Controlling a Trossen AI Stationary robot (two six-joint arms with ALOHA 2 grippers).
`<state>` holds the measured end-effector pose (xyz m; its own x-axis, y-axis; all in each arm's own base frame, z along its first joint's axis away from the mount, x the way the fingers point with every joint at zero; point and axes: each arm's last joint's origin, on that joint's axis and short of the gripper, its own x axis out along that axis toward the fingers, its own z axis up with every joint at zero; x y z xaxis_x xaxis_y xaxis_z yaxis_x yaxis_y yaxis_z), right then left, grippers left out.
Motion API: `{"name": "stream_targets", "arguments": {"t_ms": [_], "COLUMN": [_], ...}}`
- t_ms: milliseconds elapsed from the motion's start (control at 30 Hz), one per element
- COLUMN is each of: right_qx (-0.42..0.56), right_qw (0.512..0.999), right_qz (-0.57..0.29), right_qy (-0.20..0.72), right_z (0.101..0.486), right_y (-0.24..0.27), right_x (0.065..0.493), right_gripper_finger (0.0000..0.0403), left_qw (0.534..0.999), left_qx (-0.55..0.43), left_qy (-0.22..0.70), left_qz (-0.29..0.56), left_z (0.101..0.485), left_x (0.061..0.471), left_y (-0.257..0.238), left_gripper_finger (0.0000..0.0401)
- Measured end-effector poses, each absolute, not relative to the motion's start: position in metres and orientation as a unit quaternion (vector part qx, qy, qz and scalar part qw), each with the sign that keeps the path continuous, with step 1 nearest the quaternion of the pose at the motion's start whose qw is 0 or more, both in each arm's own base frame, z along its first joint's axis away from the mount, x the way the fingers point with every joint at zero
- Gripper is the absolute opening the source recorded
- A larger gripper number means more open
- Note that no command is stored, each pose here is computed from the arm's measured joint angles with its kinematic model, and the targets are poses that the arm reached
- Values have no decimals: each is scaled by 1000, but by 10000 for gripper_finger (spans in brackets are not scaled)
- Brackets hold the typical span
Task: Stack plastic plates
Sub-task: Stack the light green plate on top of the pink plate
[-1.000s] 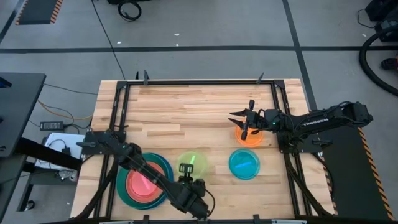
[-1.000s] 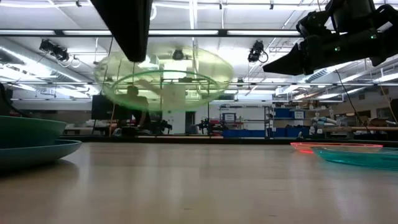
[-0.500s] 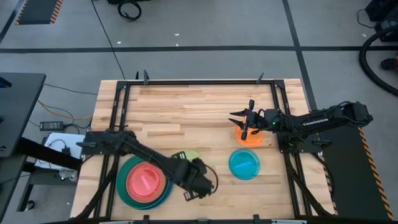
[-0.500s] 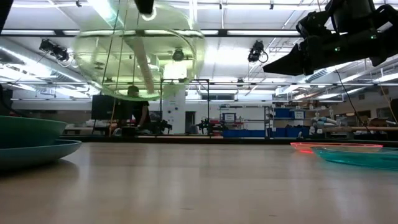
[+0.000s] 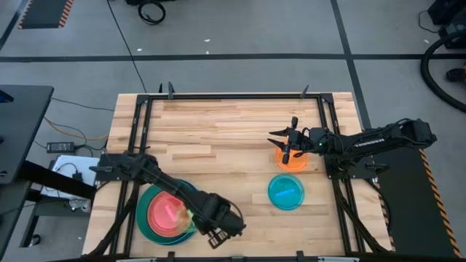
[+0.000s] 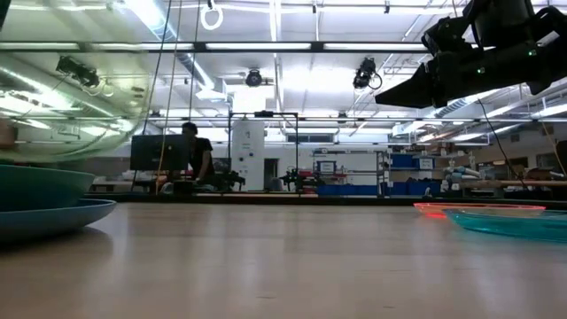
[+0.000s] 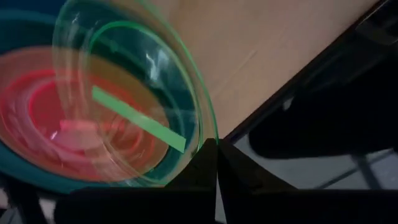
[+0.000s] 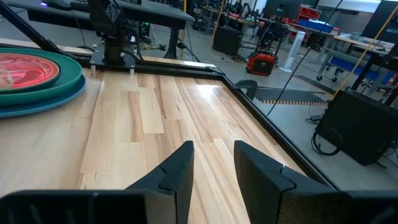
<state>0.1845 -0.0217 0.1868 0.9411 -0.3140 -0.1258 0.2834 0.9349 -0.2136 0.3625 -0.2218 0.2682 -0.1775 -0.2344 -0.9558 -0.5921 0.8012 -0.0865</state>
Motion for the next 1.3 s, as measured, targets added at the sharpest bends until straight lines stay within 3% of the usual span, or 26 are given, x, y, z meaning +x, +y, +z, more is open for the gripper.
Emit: {"name": "stream_targets", "arguments": {"t_ms": [533, 800, 1033, 1300], "right_qx": [-96, -96, -96, -96], "right_qw": [980, 980, 980, 981], "right_qz": [-152, -152, -152, -152], "right_qy": [79, 79, 78, 78], "right_z": [187, 187, 187, 187], "right_y": [-22, -22, -22, -22], "right_x": [184, 185, 185, 185], "right_gripper_finger": [125, 125, 125, 125], "left_qw": [536, 565, 523, 512], "left_qx": [-209, -170, -129, -95], "left_qy": [809, 792, 825, 830], "left_qz": [118, 156, 170, 201], "left_z": [243, 236, 207, 187], "left_x": [322, 305, 287, 279], "left_y": [-269, -285, -287, -280], "left_gripper_finger": [11, 11, 11, 11]}}
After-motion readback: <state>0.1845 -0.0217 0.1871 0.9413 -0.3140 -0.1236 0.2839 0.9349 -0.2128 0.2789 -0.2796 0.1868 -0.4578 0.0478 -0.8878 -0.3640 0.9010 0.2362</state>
